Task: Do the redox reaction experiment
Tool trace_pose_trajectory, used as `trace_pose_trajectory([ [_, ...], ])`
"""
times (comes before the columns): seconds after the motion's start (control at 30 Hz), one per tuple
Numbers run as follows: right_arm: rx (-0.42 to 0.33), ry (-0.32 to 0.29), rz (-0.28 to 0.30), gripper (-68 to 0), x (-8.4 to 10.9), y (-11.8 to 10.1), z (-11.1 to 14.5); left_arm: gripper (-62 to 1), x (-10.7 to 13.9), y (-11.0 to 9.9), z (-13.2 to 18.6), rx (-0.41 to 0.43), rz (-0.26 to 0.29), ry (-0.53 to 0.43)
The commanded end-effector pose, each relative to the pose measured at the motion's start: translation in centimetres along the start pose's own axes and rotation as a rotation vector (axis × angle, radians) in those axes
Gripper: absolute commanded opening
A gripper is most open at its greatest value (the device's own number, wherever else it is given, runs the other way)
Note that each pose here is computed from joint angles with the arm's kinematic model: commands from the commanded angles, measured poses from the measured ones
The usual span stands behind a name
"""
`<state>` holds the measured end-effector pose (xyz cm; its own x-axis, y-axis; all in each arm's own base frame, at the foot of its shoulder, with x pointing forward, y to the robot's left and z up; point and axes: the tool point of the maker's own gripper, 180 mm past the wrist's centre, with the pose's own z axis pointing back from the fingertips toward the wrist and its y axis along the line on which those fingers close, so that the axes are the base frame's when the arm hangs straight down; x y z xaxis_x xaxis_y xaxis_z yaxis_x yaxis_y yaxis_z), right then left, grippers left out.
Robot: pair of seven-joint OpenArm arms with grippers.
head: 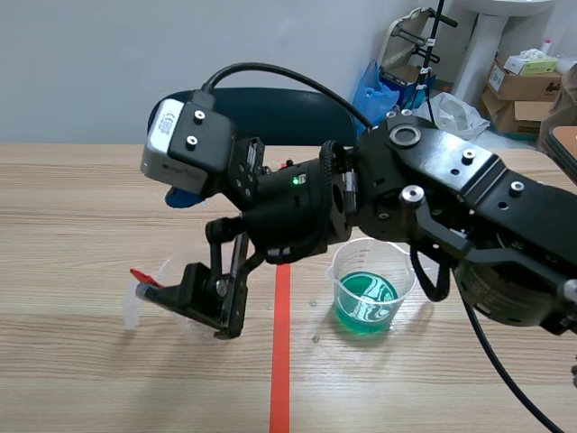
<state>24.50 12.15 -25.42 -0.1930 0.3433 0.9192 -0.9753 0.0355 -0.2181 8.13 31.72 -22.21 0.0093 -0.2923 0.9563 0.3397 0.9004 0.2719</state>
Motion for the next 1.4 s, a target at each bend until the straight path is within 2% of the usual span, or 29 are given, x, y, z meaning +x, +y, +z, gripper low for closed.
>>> trace_pose_trajectory([
  [0.0,0.003,-0.012,0.019,-6.3,0.77,-0.43,0.07,1.4,0.60,0.03,0.05,0.016,0.000,-0.027],
  [0.1,0.008,-0.005,0.017,0.4,0.61,-0.28,0.05,1.4,0.60,0.03,0.05,0.016,0.000,-0.027],
  [1.37,0.008,-0.006,0.017,0.4,0.62,-0.28,0.05,1.4,0.60,0.03,0.05,0.016,0.000,-0.027],
])
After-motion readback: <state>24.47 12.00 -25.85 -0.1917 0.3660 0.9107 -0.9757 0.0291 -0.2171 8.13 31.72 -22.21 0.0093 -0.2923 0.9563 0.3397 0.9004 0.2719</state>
